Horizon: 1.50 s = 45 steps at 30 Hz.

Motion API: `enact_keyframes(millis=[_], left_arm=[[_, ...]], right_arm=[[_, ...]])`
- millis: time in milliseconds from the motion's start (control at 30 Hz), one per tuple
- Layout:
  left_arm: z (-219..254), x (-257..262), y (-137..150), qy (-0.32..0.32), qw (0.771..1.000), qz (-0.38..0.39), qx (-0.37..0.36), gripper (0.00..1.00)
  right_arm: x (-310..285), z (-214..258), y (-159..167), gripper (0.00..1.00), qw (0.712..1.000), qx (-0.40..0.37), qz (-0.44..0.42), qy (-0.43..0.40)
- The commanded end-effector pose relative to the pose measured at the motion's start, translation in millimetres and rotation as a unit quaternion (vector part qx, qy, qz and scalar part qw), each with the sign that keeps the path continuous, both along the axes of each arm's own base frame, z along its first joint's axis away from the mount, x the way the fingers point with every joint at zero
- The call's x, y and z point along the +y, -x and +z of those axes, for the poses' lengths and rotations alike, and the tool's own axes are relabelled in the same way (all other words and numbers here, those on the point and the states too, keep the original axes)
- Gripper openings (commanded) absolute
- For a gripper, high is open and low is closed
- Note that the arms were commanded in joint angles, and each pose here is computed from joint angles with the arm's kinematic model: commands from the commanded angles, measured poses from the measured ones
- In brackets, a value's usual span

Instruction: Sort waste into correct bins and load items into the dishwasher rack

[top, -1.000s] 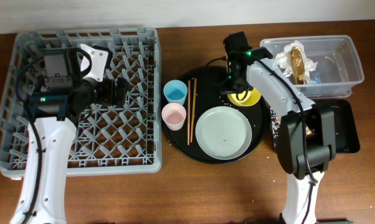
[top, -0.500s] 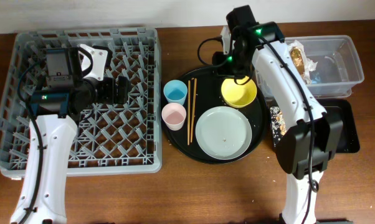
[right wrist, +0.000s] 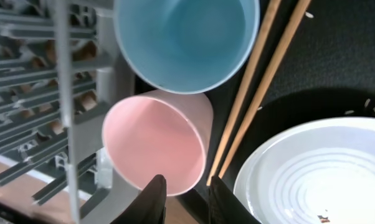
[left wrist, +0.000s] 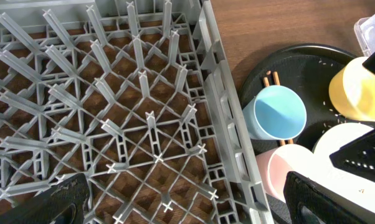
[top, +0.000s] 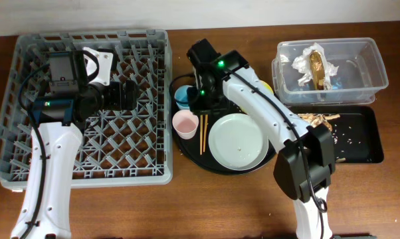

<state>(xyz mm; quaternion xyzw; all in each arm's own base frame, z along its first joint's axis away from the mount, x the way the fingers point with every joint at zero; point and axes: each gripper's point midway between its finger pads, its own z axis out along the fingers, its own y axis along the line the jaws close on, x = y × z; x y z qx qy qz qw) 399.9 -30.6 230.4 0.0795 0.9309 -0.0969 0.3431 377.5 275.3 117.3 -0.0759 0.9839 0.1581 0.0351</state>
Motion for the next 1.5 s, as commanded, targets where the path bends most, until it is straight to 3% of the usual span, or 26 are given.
enact_keyframes(millis=[0,233,267,400,433,500,600,633,800,867,967,1067,1167,1267,1467], left_arm=[[1.7,-1.8,-2.2,0.01,1.0,0.001,-0.001,0.99],[1.3,-1.8,-2.4,0.01,1.0,0.001,0.0,0.99],[1.3,-1.8,-2.4,0.01,1.0,0.001,0.0,0.99],[1.3,-1.9,-2.4,0.01,1.0,0.0,0.0,0.99],[1.8,-4.4,-2.0,0.016,1.0,-0.004,0.0,0.99],[2.9,-8.9,-1.3,0.026,1.0,-0.013,0.0,0.99],[3.0,-9.1,-1.2,0.027,1.0,-0.014,0.0,0.99],[3.0,-9.1,-1.2,0.027,1.0,-0.014,0.0,0.99],[3.0,-9.0,-1.2,0.027,1.0,-0.014,0.0,0.99],[3.0,-9.1,-1.2,0.027,1.0,-0.014,0.0,0.99],[3.0,-9.2,-1.2,0.027,1.0,-0.014,0.0,0.99],[3.0,-9.3,-1.2,0.027,1.0,-0.014,0.0,0.99],[6.9,-22.2,1.3,0.059,0.998,-0.039,-0.002,0.99],[18.1,-49.7,9.5,0.127,0.987,-0.096,-0.004,0.99],[54.0,-103.8,32.3,0.302,0.926,-0.224,-0.001,0.99]], right_arm=[[-4.4,-18.2,4.4,0.25,1.0,0.013,-0.02,0.019],[-1.2,-44.9,14.6,0.3,0.999,0.027,-0.02,0.02],[-0.5,-46.5,16.0,0.28,0.999,0.029,-0.02,0.021],[-0.6,-47.7,17.4,0.04,0.999,0.031,-0.019,0.022],[-0.6,-47.9,18.3,0.04,0.999,0.033,-0.022,0.022],[0.9,-47.7,19.4,0.06,0.999,0.036,-0.024,0.02],[3.9,-47.3,18.3,0.27,0.999,0.031,-0.022,0.017],[4.3,-47.1,17.7,0.3,0.999,0.03,-0.022,0.016],[5.7,-47.5,15.4,0.29,0.999,0.025,-0.022,0.013],[5.4,-52.0,16.3,0.24,0.999,0.026,-0.022,0.013],[3.8,-57.0,18.7,0.06,0.999,0.03,-0.024,0.015],[5.6,-55.6,21.5,0.04,0.999,0.039,-0.022,0.007],[3.8,-28.3,24.2,0.04,0.997,0.058,-0.014,-0.045],[-10.7,37.8,19.0,0.04,0.989,0.035,0.004,-0.141],[-60.3,146.4,-4.3,0.04,0.951,-0.073,0.009,-0.302]])
